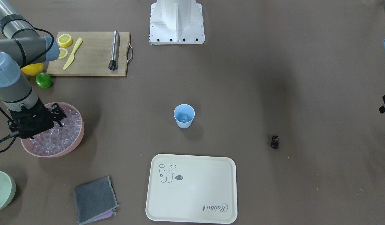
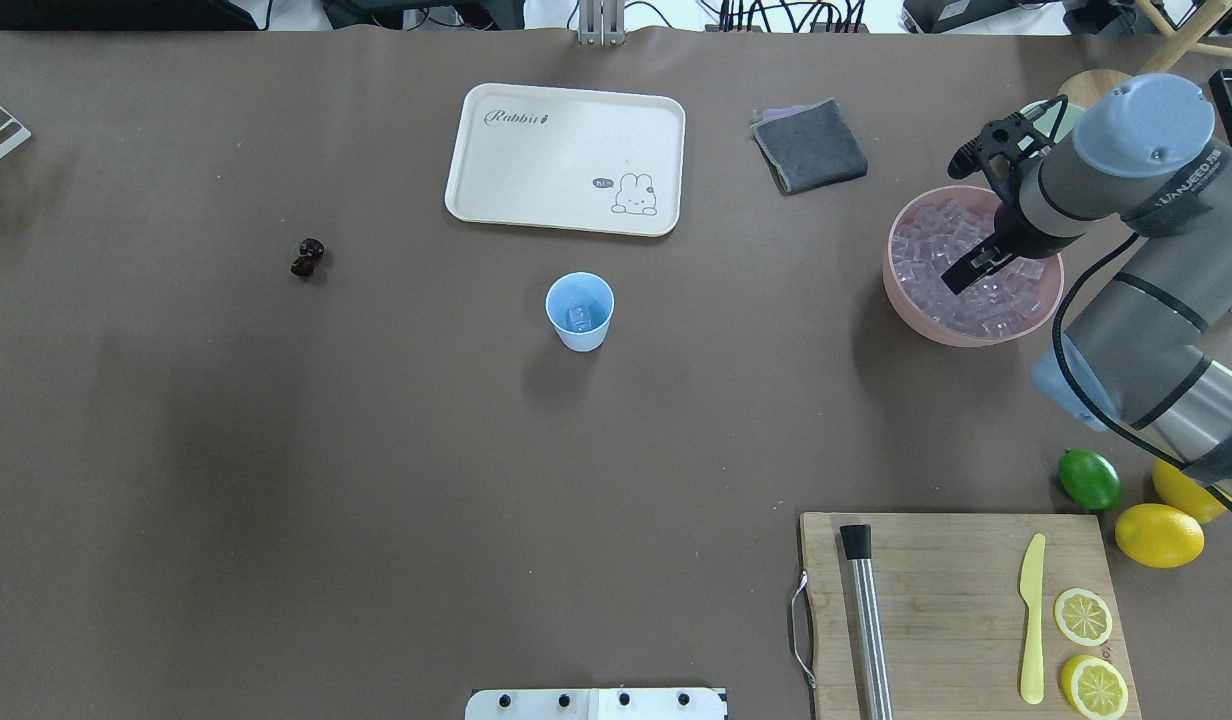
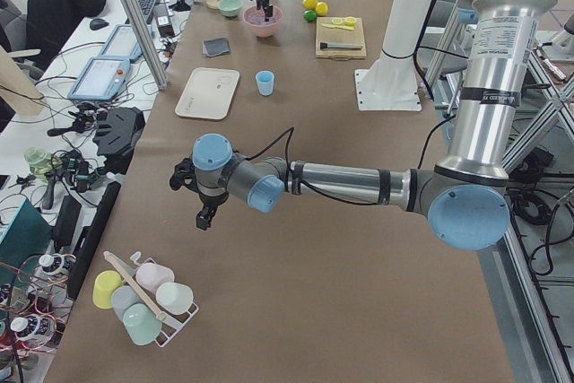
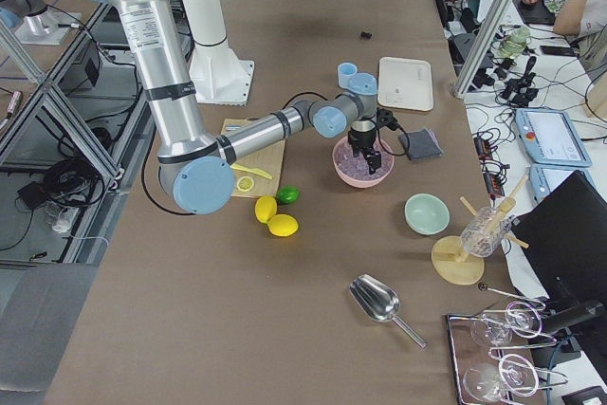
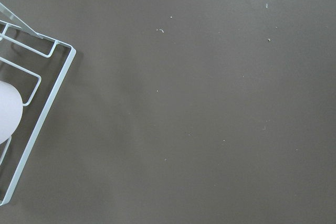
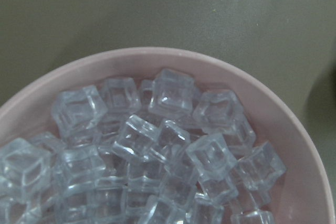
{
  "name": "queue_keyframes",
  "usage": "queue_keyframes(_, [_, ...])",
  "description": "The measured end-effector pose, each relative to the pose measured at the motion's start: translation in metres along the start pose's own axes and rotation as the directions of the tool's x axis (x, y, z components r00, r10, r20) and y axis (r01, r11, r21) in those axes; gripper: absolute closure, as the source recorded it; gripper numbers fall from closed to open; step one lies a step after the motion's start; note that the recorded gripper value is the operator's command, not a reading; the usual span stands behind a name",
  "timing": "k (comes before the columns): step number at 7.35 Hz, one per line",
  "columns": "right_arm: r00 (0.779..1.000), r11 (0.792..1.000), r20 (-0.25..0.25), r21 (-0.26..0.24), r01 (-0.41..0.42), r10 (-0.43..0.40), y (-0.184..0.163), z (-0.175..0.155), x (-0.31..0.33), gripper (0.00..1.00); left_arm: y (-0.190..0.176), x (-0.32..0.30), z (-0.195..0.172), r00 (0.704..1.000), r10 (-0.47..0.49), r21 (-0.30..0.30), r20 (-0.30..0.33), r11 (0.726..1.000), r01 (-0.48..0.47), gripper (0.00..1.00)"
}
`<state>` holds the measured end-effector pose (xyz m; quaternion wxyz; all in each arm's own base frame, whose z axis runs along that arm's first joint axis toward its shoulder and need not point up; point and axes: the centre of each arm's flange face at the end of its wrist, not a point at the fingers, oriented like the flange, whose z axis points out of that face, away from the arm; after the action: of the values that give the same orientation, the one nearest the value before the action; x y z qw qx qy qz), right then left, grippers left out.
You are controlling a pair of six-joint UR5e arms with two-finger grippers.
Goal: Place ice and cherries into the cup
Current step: 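Lower the right gripper into the bowl and grasp a third ice cube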
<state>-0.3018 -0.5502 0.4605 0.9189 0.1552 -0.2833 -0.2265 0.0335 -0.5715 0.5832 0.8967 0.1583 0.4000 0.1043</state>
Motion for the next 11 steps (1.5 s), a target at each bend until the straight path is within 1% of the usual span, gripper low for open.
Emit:
queue_keyframes(1, [1.0,1.0,0.001,-0.002,0.002,-0.002,0.0,0.001,-0.002,0.07,0.0,-0.001,0.001,1.0,0.001,0.001,0.0,1.0,-0.001,0.02])
queue_keyframes(3, [1.0,1.0,-0.002,-0.004,0.005,-0.005,0.003,0.006,-0.001,0.07,0.001,-0.002,0.001,1.0,0.0,0.0,0.0,1.0,0.0,0.02])
queue_keyframes(4, [1.0,1.0,-0.004,0.003,0.009,-0.009,0.004,0.011,0.0,0.07,0.001,-0.002,0.001,1.0,0.0,0.0,-0.001,1.0,0.0,0.02])
queue_keyframes(5, [1.0,1.0,-0.003,0.009,0.013,-0.013,0.003,0.016,-0.001,0.1,0.001,-0.002,0.002,1.0,0.0,0.0,-0.001,1.0,0.0,0.02])
queue_keyframes(6, [1.0,1.0,-0.001,0.015,0.014,-0.014,0.003,0.018,-0.002,0.21,0.001,-0.002,0.002,1.0,0.0,0.0,-0.001,1.0,0.0,0.02])
queue_keyframes(9, [1.0,1.0,-0.004,0.014,0.01,-0.009,0.003,0.021,0.002,0.83,0.001,-0.003,0.004,1.0,-0.002,-0.005,-0.001,1.0,0.002,0.02])
queue_keyframes(10, [1.0,1.0,-0.002,0.014,0.013,-0.013,0.003,0.021,0.0,0.91,0.001,-0.002,0.006,1.0,0.0,-0.008,-0.002,1.0,0.0,0.02])
queue_keyframes(11, [1.0,1.0,-0.001,0.015,0.014,-0.014,0.003,0.021,0.0,0.96,0.001,-0.001,0.008,1.0,0.001,-0.011,-0.003,1.0,-0.001,0.02])
